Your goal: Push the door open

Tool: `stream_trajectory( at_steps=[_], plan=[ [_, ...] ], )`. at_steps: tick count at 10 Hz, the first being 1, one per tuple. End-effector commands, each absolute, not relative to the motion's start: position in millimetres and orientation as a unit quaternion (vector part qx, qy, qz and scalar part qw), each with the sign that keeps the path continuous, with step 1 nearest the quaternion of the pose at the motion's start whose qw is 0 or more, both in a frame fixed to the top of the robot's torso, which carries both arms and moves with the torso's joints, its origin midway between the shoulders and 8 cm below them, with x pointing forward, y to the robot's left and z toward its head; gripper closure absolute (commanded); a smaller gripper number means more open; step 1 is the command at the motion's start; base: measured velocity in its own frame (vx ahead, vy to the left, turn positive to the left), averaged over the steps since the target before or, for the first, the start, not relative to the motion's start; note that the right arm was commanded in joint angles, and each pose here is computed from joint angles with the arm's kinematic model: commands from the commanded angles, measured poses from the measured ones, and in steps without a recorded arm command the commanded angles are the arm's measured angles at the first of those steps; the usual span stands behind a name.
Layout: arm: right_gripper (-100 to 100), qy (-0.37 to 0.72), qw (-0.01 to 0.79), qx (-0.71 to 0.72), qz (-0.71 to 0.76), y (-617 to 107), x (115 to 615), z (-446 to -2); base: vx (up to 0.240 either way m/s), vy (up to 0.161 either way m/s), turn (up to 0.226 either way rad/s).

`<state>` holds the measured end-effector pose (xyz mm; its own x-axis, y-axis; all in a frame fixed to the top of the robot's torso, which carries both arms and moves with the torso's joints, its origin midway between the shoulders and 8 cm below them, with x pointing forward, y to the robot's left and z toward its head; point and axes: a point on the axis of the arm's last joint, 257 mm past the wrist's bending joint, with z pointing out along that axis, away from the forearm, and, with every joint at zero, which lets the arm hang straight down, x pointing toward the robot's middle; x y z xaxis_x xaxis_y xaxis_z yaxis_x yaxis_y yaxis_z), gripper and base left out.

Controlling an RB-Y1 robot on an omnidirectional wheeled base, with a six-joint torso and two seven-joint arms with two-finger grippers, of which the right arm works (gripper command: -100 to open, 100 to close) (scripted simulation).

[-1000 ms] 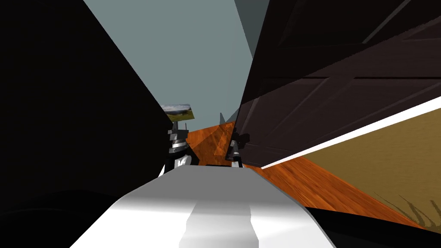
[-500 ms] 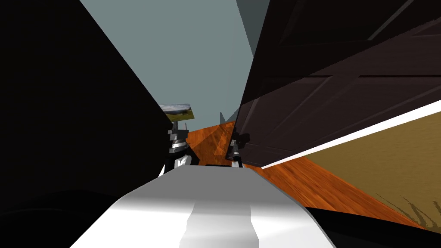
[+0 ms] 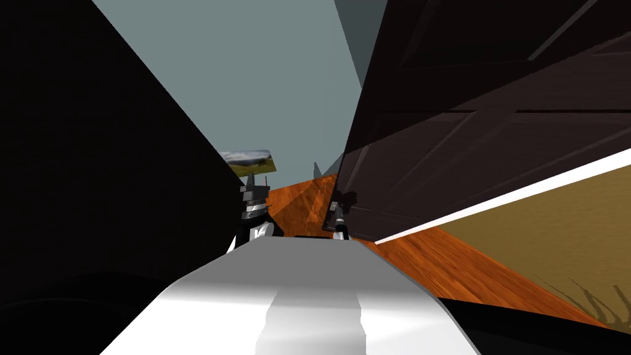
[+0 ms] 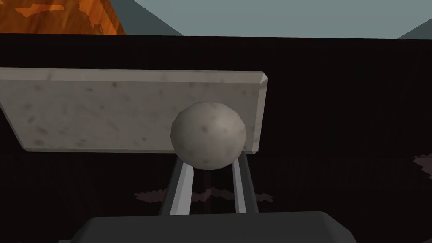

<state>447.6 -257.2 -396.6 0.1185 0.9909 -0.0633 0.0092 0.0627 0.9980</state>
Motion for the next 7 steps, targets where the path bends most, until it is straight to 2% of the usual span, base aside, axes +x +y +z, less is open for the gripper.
stream_trajectory(
  at_steps=[1,2,7],
  plan=[
    [100,0.476,0.558,0.515,0.444,-275,454,-390,0.163,0.039,-0.076],
    [-100,0.491,0.548,0.506,0.449,-263,454,-394,-0.012,0.015,-0.228],
    [-100,0.501,0.524,0.498,0.476,-207,464,-394,-0.198,-0.030,-0.187]
  ],
)
